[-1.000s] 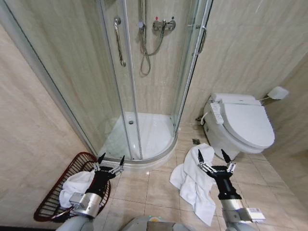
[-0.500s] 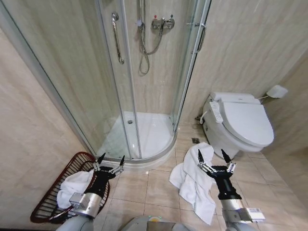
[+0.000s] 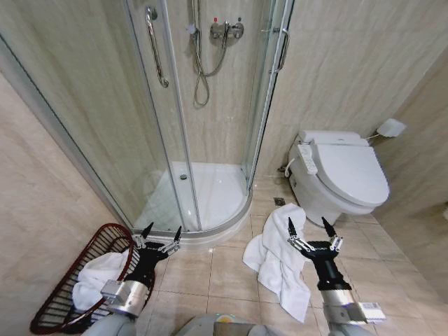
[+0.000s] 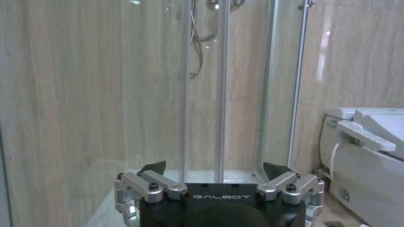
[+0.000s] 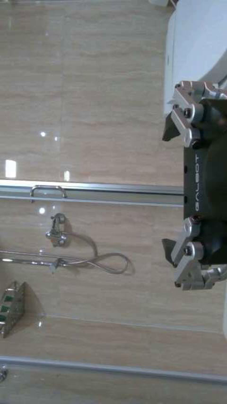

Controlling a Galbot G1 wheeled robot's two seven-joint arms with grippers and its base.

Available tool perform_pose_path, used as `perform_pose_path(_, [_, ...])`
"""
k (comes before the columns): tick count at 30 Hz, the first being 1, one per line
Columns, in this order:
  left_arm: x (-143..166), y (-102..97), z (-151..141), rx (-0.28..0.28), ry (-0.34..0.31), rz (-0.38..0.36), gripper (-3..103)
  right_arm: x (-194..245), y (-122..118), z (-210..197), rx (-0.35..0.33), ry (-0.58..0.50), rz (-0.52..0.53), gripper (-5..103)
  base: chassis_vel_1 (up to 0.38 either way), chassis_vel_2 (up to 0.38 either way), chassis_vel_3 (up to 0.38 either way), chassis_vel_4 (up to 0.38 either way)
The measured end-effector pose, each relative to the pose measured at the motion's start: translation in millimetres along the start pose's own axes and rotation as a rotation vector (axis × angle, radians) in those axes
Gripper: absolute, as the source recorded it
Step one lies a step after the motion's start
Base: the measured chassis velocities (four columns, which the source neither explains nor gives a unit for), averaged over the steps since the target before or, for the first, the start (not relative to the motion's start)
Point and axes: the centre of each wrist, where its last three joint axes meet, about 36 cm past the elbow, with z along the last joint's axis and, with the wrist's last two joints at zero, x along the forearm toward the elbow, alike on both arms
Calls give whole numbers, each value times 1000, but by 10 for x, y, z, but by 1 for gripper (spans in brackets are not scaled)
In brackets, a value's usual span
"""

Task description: Discard the used towel into the hamper.

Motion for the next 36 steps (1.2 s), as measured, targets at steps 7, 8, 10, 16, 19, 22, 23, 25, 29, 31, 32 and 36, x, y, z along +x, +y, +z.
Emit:
perform_pose_path(7, [0,0,0,0,0,0,100,0,0,0,0,0,0,100,-77,-79,86,81])
perform_pose_path(8, [0,0,0,0,0,0,100,0,0,0,0,0,0,100,-159,-141,132,131])
perform_pose_path(10, [0,0,0,0,0,0,100,0,0,0,0,0,0,100,-169,-190,179,160])
perform_pose_path(16, [0,0,0,0,0,0,100,0,0,0,0,0,0,100,-223,-218,221,208])
perform_pose_path(19, [0,0,0,0,0,0,100,0,0,0,0,0,0,100,-276,-267,278,266])
perform_pose_path(22, [0,-1,0,0,0,0,100,0,-1,0,0,0,0,100,-276,-288,285,285])
perform_pose_path(23, [0,-1,0,0,0,0,100,0,-1,0,0,0,0,100,-261,-260,229,283])
perform_pose_path(25, [0,-1,0,0,0,0,100,0,-2,0,1,0,0,100,-269,-227,216,269])
perform_pose_path(29, [0,-1,0,0,0,0,100,0,-2,0,1,0,0,100,-128,-139,162,92])
perform_pose_path(31, [0,-1,0,0,0,0,100,0,-2,0,1,0,0,100,-2,-52,49,31])
perform_pose_path(32, [0,-1,0,0,0,0,100,0,-1,0,0,0,0,100,87,20,-1,3])
perform_pose_path(36, [0,0,0,0,0,0,100,0,0,0,0,0,0,100,98,47,-84,-15])
